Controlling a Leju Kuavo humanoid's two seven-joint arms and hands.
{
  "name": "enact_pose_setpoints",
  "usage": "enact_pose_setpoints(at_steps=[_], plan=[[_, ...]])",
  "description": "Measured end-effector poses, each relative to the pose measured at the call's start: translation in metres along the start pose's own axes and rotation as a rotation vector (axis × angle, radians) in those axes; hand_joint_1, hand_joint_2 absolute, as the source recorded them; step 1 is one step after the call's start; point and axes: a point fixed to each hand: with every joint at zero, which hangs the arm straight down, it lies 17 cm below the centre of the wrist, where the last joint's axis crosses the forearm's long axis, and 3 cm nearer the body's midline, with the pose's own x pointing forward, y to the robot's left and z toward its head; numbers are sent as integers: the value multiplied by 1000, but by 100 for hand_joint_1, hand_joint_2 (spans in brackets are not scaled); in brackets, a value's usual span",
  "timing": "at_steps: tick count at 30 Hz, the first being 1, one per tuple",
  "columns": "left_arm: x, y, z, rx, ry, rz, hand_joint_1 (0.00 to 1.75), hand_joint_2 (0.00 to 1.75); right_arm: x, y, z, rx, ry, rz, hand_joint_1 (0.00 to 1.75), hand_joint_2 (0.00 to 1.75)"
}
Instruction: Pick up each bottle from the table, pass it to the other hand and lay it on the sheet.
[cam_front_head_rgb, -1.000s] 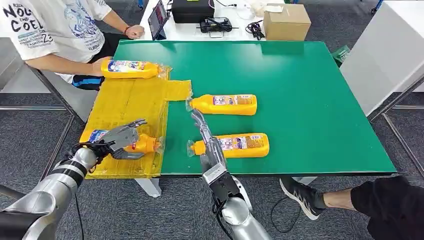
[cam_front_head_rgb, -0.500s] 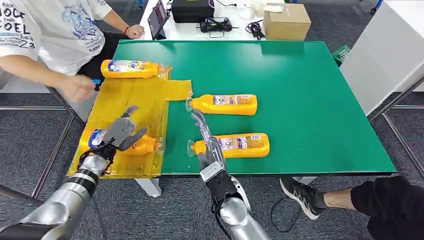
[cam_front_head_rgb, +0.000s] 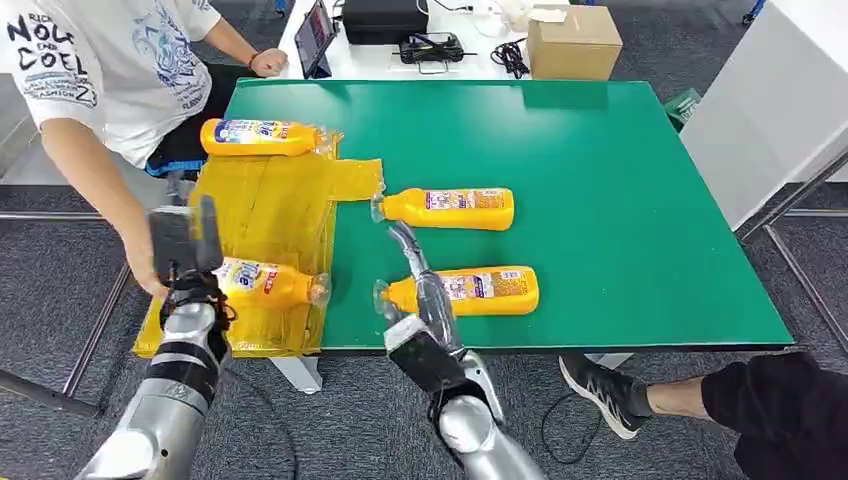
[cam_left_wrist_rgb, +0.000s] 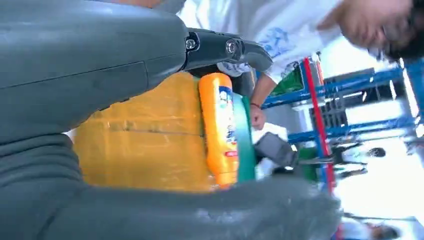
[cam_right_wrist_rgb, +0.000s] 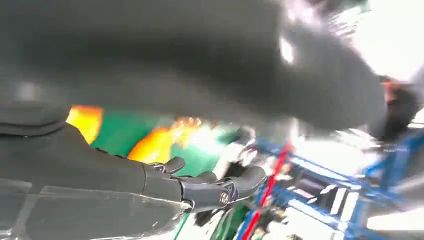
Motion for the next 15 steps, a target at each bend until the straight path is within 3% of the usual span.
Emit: enact_pose_setpoints(at_steps=[3, 8, 12, 15], plan=[[9, 11, 6, 35, -11, 58, 0, 175, -35, -18, 2, 27, 74, 125, 0, 175], [17, 23, 11, 70, -28, 77, 0, 175, -56, -33, 4, 40, 108, 184, 0, 175], [14, 22, 18, 65, 4, 140, 0, 175, -100, -39, 11, 147, 249, 324, 0, 175], [3, 18, 33, 44, 51, 167, 0, 175, -148, -65, 18, 237, 363, 429, 0, 175]])
